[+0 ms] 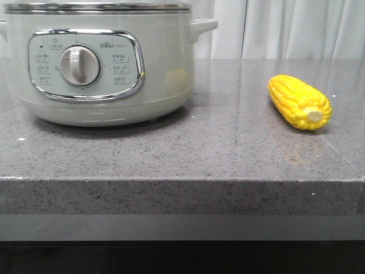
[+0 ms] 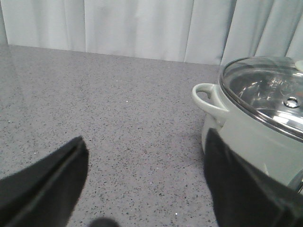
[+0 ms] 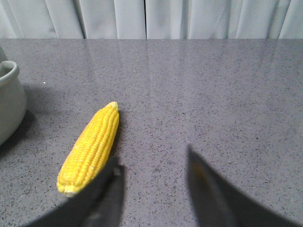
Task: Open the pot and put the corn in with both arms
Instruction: 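Grasp the glass lid knob with the left gripper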
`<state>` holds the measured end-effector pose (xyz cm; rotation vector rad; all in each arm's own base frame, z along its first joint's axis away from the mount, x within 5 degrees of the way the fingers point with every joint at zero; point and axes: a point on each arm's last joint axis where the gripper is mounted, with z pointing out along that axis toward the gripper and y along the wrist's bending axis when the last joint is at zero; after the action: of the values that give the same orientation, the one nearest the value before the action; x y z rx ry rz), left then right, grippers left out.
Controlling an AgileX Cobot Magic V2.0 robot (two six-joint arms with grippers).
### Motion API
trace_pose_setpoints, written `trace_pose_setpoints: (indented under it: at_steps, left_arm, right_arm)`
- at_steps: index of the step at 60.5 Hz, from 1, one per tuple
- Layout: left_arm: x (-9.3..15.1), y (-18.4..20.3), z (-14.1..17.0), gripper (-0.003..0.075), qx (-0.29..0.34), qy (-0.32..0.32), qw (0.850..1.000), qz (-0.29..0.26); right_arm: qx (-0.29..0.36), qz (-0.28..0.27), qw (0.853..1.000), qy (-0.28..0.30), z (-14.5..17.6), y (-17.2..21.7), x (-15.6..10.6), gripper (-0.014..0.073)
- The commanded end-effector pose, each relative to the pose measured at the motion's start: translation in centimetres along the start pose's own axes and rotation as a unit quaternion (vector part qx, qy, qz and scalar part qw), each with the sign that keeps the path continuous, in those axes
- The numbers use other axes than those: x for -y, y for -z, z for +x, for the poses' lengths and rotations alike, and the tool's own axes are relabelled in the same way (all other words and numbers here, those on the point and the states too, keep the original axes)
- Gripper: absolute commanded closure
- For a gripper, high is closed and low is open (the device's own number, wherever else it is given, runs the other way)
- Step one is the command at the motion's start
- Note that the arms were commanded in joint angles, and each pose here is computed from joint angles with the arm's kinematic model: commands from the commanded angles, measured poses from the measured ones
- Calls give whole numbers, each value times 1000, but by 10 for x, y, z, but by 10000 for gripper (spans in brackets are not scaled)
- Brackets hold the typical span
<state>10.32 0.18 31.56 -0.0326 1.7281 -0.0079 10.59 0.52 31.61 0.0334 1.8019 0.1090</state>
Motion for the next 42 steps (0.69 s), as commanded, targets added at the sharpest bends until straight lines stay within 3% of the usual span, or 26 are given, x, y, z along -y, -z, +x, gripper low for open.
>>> trace_pose_setpoints:
  at_steps: [1, 11, 25, 42]
  left_arm:
    - [0, 2, -20, 114, 60, 11, 998, -3]
    - [1, -2, -30, 122, 40, 25, 999, 5]
    - [11, -36, -89, 122, -64, -4, 997, 42]
    - [61, -110, -154, 122, -138, -37, 979, 147]
  right_arm:
    - [56, 6, 998, 10, -19, 2, 0, 35]
    - [56, 6, 998, 10, -19, 2, 0, -7]
    - [56, 6, 998, 10, -19, 2, 0, -7]
    - [56, 6, 998, 10, -19, 2, 0, -7]
